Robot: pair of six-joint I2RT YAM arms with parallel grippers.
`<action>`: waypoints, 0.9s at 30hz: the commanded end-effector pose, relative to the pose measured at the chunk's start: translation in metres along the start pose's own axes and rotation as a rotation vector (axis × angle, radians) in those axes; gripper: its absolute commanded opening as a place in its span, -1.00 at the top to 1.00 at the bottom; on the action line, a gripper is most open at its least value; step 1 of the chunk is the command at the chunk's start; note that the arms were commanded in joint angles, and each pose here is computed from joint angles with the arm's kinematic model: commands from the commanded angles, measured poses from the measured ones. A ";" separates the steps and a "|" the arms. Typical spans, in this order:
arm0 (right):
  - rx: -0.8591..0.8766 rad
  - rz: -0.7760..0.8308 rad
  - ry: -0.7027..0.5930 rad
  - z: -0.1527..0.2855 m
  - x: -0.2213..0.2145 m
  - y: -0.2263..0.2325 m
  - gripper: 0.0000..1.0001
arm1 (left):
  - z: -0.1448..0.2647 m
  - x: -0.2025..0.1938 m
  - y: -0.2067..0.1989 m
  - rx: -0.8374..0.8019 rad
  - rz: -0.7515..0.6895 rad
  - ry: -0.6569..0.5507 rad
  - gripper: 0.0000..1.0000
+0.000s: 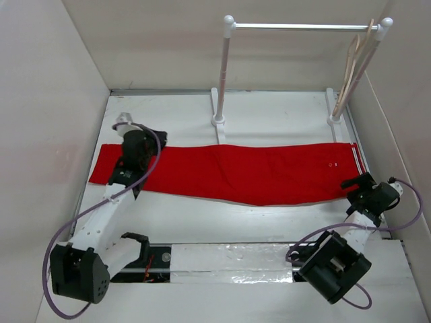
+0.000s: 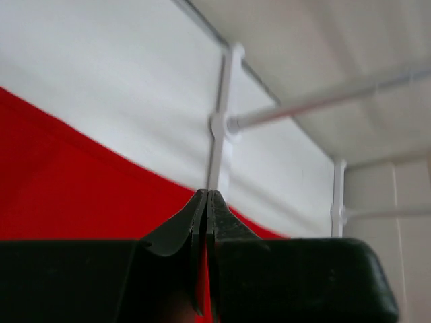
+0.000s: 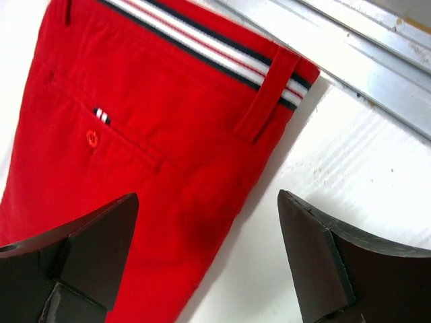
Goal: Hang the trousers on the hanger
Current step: Fold the trousers at the center of the board.
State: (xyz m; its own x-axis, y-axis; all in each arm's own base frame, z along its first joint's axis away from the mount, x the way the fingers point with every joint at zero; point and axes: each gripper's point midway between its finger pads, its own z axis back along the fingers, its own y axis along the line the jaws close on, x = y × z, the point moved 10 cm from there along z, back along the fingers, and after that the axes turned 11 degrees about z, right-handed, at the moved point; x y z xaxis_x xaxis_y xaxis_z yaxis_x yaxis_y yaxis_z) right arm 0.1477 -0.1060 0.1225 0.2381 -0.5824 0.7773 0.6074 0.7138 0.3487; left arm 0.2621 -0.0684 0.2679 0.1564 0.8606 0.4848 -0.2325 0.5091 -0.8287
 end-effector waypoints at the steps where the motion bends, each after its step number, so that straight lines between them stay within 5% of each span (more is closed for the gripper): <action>1: -0.011 -0.043 -0.099 -0.012 0.016 -0.002 -0.78 | 0.001 -0.044 -0.007 -0.121 0.005 0.124 1.00; 12: -0.107 -0.110 -0.057 -0.041 0.012 -0.020 -0.63 | 0.015 -0.176 -0.026 -0.166 -0.293 0.310 1.00; 15: -0.117 -0.136 -0.051 -0.049 0.009 -0.025 -0.25 | 0.012 -0.192 -0.025 -0.154 -0.338 0.315 1.00; 17: -0.091 -0.135 -0.071 -0.052 0.011 -0.026 0.48 | 0.011 -0.198 -0.022 -0.158 -0.356 0.322 1.00; 19: -0.070 -0.129 -0.064 -0.052 0.008 -0.026 1.00 | 0.007 -0.201 -0.015 -0.139 -0.370 0.315 1.00; 25: 0.010 -0.036 -0.215 -0.014 0.034 -0.005 1.00 | 0.011 -0.212 -0.001 -0.136 -0.405 0.302 1.00; 27: 0.074 0.018 -0.370 0.020 0.062 0.017 1.00 | 0.018 -0.221 0.003 -0.143 -0.427 0.309 1.00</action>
State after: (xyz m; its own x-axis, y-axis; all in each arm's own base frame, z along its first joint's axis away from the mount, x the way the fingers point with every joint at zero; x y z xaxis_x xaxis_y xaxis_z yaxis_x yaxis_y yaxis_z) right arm 0.1597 -0.1282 0.1348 0.0583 -0.5520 0.8318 0.6186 0.6740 0.4039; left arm 0.2162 -0.2481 0.1609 0.5264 0.5200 0.6727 -0.0010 0.7916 -0.6111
